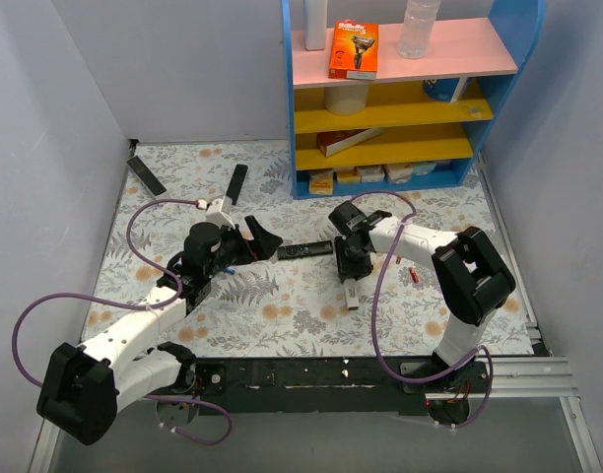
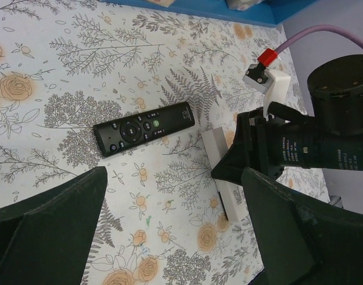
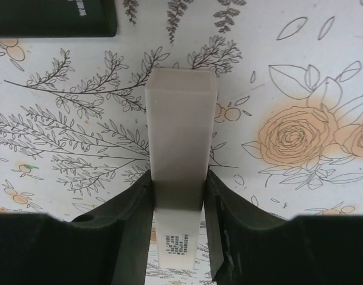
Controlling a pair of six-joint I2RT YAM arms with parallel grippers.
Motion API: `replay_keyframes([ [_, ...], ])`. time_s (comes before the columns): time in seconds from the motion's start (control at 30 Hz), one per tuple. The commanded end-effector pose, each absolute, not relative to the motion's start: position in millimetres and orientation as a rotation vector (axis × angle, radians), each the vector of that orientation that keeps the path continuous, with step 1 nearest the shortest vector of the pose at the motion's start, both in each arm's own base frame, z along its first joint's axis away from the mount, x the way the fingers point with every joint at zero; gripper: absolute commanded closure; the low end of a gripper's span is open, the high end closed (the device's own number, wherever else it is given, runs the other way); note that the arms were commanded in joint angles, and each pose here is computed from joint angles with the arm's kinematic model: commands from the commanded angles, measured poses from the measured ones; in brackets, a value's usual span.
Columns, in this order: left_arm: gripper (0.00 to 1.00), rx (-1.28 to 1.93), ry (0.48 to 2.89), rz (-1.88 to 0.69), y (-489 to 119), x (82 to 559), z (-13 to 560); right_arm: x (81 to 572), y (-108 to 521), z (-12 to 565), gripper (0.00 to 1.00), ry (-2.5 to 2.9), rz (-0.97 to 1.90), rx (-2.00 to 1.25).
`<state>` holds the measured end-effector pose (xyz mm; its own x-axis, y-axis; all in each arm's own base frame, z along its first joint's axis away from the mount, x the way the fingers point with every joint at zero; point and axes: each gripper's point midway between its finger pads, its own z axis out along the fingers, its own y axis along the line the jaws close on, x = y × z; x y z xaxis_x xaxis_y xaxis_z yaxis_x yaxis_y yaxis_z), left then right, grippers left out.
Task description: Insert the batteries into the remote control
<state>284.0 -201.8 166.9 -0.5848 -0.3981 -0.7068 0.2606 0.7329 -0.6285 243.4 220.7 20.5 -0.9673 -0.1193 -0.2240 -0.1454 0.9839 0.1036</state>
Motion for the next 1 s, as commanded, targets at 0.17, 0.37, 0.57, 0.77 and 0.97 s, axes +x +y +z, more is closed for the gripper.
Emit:
replay_keyframes([
  [0.17, 0.02, -0.026, 1.946, -0.872, -206, 294, 188, 215, 216, 37, 0.31, 2.950, 0.258, -0.318],
  [0.37, 0.02, -0.022, 1.944, -0.835, -201, 295, 187, 175, 217, 41, 0.27, 3.029, 0.433, -0.485],
  [0.57, 0.02, -0.113, 1.916, -0.753, -183, 299, 192, 154, 260, 45, 0.27, 3.023, 0.659, -0.738],
  [0.77, 0.02, -0.224, 1.858, -0.659, -159, 303, 205, 181, 315, 47, 0.26, 2.916, 0.693, -0.943],
  [0.97, 0.02, -0.294, 1.822, -0.618, -145, 301, 209, 215, 344, 74, 0.23, 2.715, 0.730, -1.048],
])
